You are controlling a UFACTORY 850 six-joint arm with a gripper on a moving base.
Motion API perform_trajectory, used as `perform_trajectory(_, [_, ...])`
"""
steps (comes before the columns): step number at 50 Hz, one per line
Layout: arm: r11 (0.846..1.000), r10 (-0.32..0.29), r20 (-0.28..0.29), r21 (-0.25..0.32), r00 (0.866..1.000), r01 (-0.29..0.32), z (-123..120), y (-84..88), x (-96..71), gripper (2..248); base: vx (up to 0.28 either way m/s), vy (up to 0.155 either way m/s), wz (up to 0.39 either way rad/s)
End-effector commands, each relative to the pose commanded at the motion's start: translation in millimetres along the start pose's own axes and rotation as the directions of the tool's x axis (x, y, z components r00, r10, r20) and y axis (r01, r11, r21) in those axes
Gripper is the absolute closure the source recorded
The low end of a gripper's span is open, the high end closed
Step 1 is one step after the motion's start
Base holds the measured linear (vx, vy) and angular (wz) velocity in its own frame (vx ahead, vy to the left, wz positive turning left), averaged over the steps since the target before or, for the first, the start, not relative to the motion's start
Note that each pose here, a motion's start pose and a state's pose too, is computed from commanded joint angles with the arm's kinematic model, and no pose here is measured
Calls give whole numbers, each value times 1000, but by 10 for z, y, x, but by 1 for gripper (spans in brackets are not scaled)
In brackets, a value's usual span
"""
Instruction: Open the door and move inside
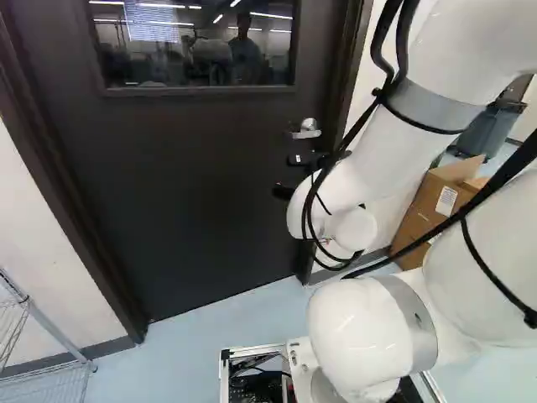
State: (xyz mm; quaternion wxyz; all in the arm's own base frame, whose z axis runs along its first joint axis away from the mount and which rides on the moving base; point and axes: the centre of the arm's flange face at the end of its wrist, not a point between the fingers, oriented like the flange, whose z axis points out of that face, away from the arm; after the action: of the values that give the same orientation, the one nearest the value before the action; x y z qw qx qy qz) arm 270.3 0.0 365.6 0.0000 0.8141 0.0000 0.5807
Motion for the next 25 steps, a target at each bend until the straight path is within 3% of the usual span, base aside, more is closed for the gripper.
perform_trajectory(25, [1000,0,3,0,1000,0,63,0,32,3,0,0,0])
